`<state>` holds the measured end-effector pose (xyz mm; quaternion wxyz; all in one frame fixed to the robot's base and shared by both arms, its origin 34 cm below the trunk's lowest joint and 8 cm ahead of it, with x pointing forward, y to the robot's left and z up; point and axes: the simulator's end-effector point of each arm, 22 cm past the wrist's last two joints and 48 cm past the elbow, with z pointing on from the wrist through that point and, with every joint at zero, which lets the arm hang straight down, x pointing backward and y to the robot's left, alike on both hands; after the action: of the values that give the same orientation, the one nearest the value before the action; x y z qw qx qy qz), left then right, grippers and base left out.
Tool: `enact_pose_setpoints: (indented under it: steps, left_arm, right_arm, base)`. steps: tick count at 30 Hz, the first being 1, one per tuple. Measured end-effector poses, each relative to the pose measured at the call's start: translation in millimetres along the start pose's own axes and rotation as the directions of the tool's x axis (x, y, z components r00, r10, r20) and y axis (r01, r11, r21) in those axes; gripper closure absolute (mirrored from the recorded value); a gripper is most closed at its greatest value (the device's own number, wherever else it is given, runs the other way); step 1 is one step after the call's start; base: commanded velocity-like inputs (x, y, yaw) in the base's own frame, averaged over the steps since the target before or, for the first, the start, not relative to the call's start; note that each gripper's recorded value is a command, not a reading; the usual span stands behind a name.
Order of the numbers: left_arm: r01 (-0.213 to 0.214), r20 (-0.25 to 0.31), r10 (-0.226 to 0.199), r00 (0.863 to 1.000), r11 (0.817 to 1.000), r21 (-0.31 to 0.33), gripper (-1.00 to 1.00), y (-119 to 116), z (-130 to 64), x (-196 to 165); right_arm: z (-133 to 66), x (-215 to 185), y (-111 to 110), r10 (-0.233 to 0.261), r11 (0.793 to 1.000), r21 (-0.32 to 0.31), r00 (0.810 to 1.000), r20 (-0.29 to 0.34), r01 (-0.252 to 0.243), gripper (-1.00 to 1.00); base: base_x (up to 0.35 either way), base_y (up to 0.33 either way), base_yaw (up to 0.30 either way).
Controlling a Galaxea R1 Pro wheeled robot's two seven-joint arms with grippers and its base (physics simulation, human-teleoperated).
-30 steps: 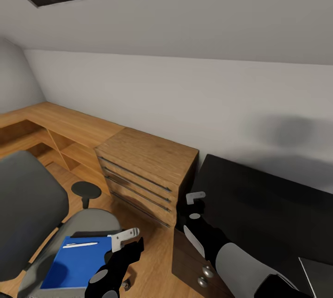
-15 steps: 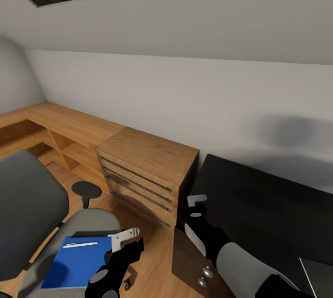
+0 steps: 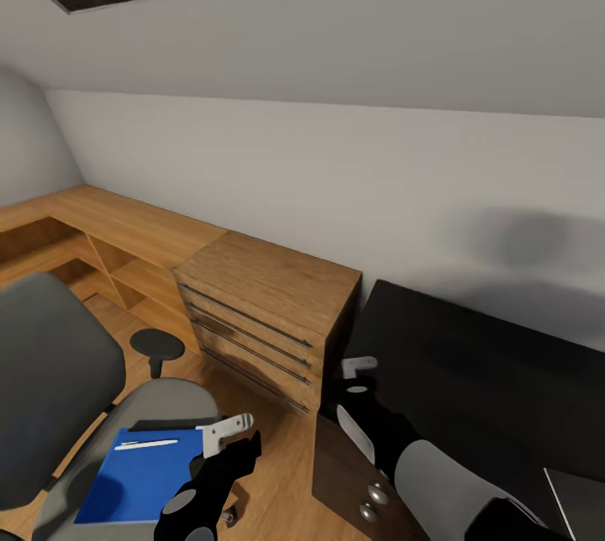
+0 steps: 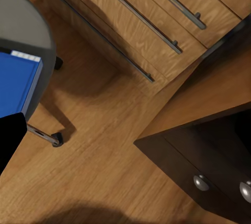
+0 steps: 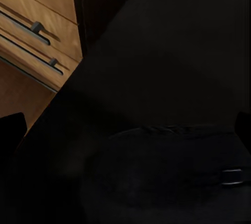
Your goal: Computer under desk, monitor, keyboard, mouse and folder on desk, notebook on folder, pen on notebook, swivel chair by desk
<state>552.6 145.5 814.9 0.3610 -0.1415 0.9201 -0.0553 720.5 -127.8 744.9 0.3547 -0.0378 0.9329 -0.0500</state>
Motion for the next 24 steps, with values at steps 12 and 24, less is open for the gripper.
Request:
enact_pose_setpoints:
  steps: [12,24]
  left_arm:
    - [-0.001,-0.001,0.001,1.000,1.000,0.003,-1.00,-2,-0.5,1]
    - [-0.001,0.000,0.001,1.000,1.000,0.003,-1.00,-2,-0.7,1]
  right_arm:
    - [4.4,13,-21,0.042,0.999,0.026,0.997,-0.062,-0.041,-1.00]
    - [4.6,13,-24,0.044,0.999,0.031,0.997,-0.067,-0.042,-1.00]
  base:
    - [0.000,0.000,0.000]
    - [0.000,0.000,0.000]
